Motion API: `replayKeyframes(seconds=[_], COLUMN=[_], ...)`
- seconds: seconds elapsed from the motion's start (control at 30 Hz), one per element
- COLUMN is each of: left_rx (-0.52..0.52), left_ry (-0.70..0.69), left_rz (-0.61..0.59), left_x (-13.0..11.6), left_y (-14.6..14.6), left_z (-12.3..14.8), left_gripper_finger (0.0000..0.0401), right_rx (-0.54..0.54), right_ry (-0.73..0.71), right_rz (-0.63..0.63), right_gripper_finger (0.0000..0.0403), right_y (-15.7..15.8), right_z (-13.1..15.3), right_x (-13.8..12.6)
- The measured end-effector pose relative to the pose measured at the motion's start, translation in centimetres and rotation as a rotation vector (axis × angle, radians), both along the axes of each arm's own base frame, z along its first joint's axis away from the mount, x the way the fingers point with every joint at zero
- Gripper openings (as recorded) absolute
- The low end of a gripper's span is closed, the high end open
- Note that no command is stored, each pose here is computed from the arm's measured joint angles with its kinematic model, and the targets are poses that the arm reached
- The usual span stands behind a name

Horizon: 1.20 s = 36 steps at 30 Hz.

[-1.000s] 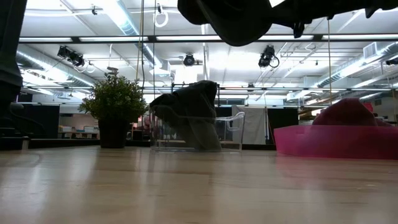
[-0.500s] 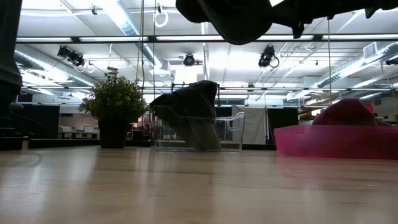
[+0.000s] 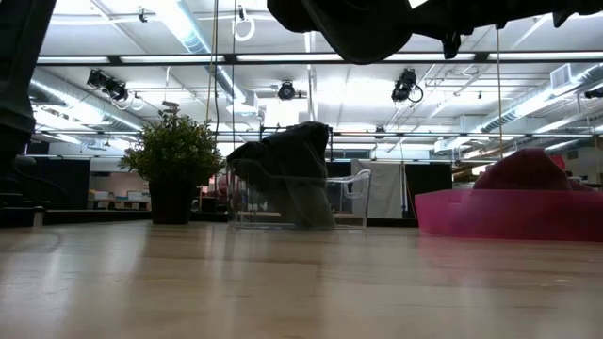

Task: Pick & Place hat
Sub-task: Put the black cap into the transparent bin

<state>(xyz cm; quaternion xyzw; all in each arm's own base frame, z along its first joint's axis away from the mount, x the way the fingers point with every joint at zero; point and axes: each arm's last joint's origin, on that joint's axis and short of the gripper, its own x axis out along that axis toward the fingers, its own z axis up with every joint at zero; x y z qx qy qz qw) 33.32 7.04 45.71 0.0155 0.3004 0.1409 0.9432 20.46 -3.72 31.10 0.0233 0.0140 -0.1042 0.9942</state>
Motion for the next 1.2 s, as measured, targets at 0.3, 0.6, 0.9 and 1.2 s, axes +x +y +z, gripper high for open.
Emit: replayKeyframes(seconds=[0.3,0.6,0.9,1.2], left_rx=[0.159,0.309,0.669,0.841], left_ry=[-0.062,0.001,0.127,0.169], left_rz=[0.038,-0.031,-0.165,-0.408], left_x=[0.5,0.7,0.9,1.1], left_y=[1.2,0.8,0.3,0.0], left_z=[0.8,0.7,1.3,1.2], left_gripper_finger=[0.0174,0.0009,0.0006,0.0006], right_rx=[0.0,0.097,0.203,0.242], right_ry=[0.0,-0.022,-0.067,-0.105], right_rz=[-0.004,-0.005,0.052,-0.004], right_gripper_finger=[0.0006,0.0103,0.0273,0.031], right_y=[0.0,0.0,0.3,0.6], right_z=[0.0,0.0,0.6,1.7], right_x=[0.0,0.0,-0.7,-3.3])
